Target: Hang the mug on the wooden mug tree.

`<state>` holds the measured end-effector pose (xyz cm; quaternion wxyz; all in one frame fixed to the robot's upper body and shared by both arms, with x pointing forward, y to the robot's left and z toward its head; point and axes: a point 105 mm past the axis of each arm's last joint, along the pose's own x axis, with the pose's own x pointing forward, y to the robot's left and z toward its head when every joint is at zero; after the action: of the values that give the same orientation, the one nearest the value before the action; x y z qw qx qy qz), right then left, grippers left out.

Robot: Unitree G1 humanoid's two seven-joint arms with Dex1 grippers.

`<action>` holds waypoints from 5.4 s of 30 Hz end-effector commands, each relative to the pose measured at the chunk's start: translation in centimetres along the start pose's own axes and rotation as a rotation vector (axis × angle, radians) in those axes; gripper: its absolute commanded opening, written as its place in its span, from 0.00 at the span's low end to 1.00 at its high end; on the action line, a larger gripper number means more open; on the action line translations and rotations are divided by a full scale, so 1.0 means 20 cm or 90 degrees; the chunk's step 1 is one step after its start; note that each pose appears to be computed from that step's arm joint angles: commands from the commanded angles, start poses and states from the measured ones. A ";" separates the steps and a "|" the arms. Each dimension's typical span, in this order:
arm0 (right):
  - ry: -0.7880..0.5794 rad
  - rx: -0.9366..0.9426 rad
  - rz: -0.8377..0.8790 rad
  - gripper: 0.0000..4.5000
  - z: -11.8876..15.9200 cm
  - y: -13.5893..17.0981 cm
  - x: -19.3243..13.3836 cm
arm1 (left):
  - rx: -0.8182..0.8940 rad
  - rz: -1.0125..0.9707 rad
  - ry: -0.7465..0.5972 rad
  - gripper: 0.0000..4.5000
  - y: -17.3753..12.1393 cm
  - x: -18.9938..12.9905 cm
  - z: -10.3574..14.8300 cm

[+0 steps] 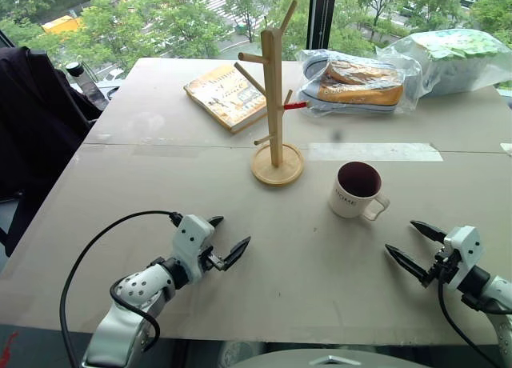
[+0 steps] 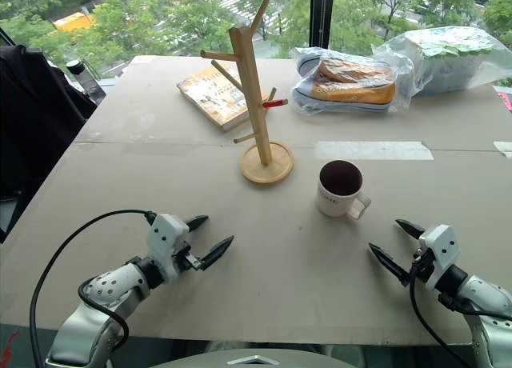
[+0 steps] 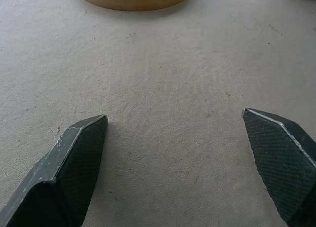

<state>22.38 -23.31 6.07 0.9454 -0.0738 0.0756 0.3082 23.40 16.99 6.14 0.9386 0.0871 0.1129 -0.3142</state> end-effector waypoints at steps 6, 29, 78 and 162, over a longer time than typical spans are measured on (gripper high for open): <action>-0.019 -0.018 0.012 0.98 0.05 -0.01 0.03 | 0.001 0.001 -0.033 1.00 0.00 -0.02 0.06; -0.065 0.022 -0.025 0.98 0.15 -0.01 0.13 | -0.019 -0.139 -0.076 1.00 -0.10 -0.02 0.20; -0.081 0.024 0.021 0.00 0.20 0.06 0.30 | 0.080 -0.297 -0.172 1.00 -0.24 0.04 0.60; -0.167 -0.271 0.261 0.99 1.16 -0.12 0.61 | 0.007 0.024 -0.204 1.00 -0.10 -0.01 0.45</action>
<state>37.47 -13.31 25.66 0.8172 -0.2604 -0.0772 0.5083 23.40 13.05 15.45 0.9437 0.0229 -0.0637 -0.3238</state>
